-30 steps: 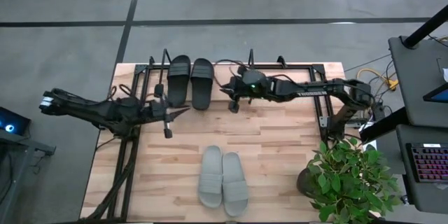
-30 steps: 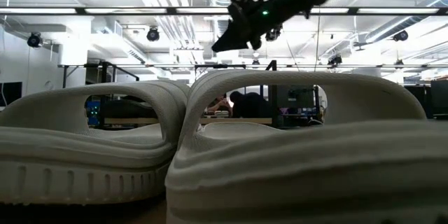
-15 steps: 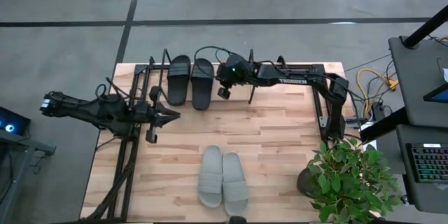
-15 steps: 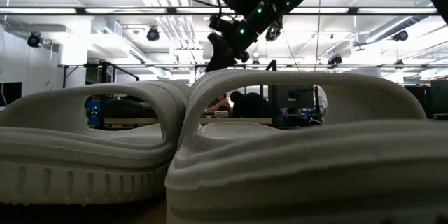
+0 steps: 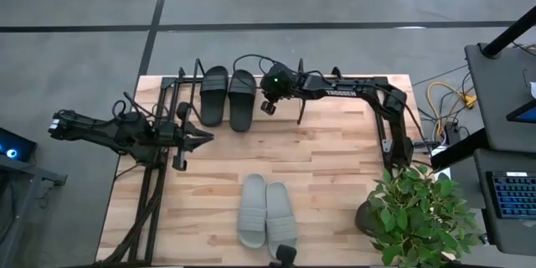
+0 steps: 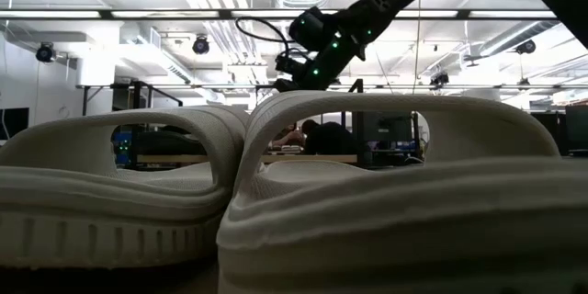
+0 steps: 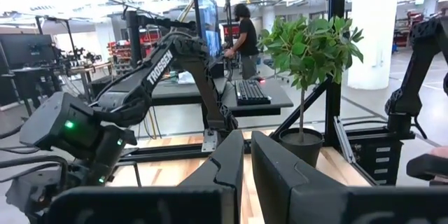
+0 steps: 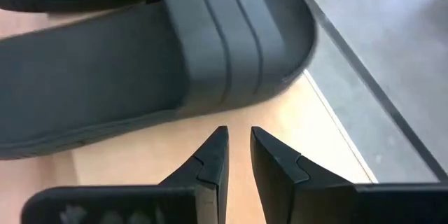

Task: Pick and place slides into the shelf
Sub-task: Adjust the right black slide from the shelf

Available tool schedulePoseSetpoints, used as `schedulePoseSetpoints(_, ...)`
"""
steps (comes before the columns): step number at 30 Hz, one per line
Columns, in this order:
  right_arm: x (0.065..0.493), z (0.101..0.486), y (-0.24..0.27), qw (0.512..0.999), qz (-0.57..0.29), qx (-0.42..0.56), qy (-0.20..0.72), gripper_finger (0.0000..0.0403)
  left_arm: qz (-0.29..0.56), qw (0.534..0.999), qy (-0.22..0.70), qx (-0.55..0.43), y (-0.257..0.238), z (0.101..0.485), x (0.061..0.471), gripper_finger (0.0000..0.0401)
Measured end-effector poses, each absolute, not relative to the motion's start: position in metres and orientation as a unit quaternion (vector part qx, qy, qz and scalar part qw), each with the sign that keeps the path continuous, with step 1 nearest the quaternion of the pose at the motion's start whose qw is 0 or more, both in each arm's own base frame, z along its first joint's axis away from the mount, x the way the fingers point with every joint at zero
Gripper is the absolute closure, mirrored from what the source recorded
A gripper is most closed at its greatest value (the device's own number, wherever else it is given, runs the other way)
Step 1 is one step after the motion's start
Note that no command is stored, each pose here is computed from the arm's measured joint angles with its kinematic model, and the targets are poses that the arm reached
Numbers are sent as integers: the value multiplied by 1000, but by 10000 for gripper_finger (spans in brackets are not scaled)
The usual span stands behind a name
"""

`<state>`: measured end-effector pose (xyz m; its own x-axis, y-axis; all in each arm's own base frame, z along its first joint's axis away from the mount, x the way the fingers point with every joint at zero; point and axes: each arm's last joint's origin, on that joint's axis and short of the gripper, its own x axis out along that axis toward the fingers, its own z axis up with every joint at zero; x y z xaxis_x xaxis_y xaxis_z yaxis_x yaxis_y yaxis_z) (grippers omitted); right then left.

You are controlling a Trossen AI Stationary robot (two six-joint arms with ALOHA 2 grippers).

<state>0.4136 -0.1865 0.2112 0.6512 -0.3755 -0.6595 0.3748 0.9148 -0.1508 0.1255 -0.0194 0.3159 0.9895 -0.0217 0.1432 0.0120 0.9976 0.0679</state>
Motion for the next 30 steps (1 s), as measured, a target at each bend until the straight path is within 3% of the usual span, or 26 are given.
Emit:
schedulePoseSetpoints(13, 418, 216, -183, 916, -199, -22, 347, 351, -6, 995, -89, 39, -19, 319, 123, 386)
schedulePoseSetpoints(25, 432, 262, -183, 916, -179, -61, 353, 351, -4, 994, -93, 55, -19, 320, 124, 386)
schedulePoseSetpoints(30, 451, 264, -190, 906, -163, -71, 385, 351, -4, 994, -93, 55, -19, 320, 124, 386)
